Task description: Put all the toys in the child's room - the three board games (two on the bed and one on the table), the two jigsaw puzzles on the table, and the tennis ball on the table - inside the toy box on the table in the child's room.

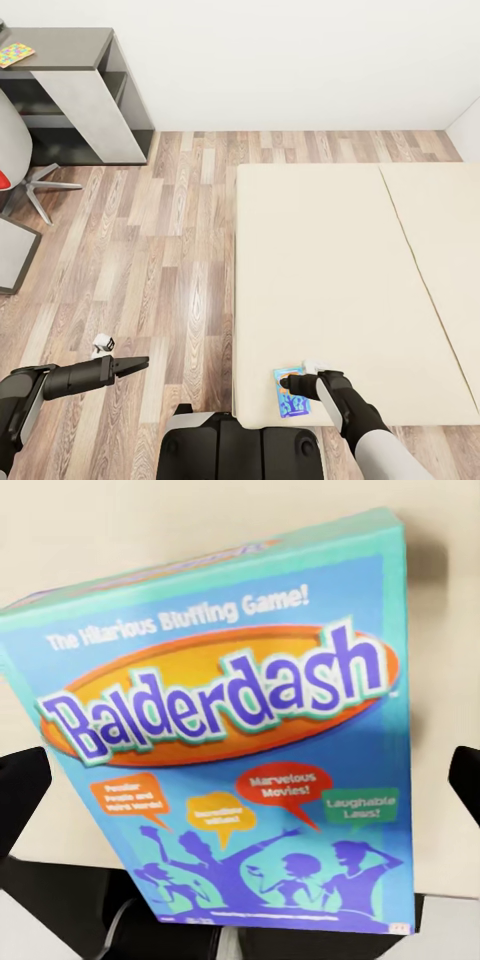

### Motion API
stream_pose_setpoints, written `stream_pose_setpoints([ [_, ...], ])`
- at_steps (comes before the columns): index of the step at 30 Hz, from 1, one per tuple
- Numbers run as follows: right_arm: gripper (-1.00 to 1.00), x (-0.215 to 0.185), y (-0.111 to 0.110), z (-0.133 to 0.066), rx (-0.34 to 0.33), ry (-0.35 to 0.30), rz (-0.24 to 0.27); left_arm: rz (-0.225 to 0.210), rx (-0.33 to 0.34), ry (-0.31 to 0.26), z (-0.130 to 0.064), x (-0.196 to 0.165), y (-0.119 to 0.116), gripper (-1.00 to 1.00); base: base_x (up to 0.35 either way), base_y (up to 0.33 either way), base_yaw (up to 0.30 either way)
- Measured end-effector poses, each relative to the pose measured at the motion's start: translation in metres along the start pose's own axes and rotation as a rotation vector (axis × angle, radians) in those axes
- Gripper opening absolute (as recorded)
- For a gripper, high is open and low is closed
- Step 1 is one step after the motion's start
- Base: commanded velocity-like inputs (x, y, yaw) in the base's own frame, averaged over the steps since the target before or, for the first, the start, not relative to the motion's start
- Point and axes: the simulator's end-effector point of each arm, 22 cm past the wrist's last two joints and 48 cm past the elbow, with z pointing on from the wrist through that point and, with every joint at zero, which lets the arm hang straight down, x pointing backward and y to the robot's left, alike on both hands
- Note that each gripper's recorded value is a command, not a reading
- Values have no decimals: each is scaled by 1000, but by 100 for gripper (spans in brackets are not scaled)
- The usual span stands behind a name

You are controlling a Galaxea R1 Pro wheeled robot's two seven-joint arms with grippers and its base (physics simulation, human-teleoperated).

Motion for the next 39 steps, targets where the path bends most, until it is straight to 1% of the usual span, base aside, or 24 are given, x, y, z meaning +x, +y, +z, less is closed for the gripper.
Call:
stream_pose_setpoints([
  [5,100,0,4,0,-5,0,-2,0,0,0,0,0,0,100,0,0,0],
  [11,100,2,25,2,-33,3,-5,0,0,0,0,0,0,100,0,0,0],
  [16,100,1,31,2,-46,1,-6,0,0,0,0,0,0,100,0,0,0],
  [21,100,1,40,2,-79,0,-8,0,0,0,0,0,0,100,0,0,0],
  [25,100,0,44,2,-90,-2,-9,0,0,0,0,0,0,100,0,0,0],
  [33,100,1,61,2,-113,-1,-14,0,0,0,0,0,0,100,0,0,0],
  [39,100,2,64,2,-116,0,-18,0,0,0,0,0,0,100,0,0,0],
])
